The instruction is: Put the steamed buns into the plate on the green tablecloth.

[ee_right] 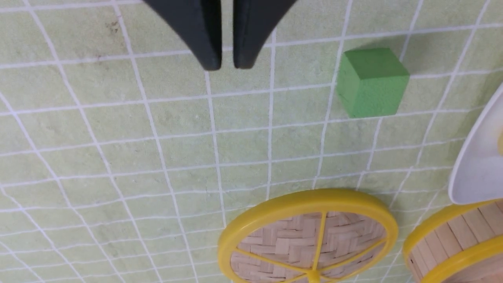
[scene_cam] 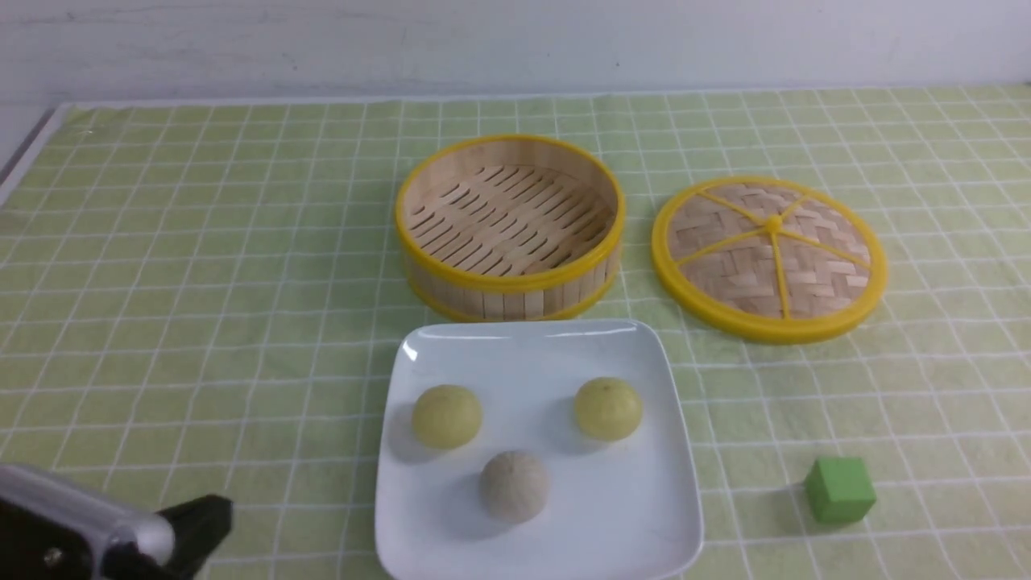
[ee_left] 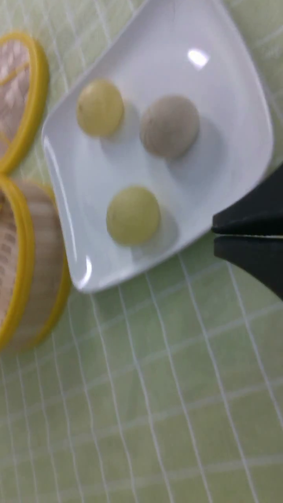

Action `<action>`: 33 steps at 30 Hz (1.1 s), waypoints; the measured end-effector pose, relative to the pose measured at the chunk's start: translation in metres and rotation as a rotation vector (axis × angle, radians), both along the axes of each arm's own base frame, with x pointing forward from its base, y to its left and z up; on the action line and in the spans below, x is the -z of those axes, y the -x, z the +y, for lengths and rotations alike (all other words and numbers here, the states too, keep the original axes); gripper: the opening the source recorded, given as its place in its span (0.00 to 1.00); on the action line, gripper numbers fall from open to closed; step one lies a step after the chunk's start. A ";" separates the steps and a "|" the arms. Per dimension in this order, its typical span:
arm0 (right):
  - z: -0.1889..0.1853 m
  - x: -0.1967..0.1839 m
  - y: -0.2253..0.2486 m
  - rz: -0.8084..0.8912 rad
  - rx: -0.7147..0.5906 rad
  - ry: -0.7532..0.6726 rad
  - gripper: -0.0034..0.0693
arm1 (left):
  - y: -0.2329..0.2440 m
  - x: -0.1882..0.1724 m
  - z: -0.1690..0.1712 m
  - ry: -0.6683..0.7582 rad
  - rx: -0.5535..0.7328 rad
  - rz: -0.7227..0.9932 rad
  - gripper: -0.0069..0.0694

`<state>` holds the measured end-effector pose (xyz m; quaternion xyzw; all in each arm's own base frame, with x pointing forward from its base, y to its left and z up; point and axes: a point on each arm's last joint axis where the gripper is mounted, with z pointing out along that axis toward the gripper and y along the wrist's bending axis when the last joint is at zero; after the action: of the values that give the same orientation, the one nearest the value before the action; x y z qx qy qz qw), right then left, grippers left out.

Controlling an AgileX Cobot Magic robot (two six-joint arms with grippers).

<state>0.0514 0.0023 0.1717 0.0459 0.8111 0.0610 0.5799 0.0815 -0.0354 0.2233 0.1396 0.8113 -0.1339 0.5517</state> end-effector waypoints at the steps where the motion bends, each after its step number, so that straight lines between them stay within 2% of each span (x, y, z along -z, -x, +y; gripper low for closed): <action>1: 0.000 0.000 0.000 0.000 0.000 0.000 0.14 | 0.003 0.005 0.005 -0.003 -0.038 -0.010 0.13; 8: 0.000 0.000 0.000 -0.001 0.000 0.000 0.15 | 0.023 0.042 0.030 0.007 -0.298 -0.104 0.14; 14: 0.000 0.000 0.000 -0.001 0.000 0.000 0.16 | 0.028 0.051 0.039 -0.034 -0.428 -0.089 0.14; 33: 0.000 0.000 0.000 -0.001 0.000 0.000 0.18 | 0.029 0.051 0.039 -0.045 -0.412 -0.084 0.16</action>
<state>0.0514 0.0023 0.1717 0.0459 0.8108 0.0610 0.5803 0.0529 0.0034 0.1723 -0.0113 0.8017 0.0058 0.5976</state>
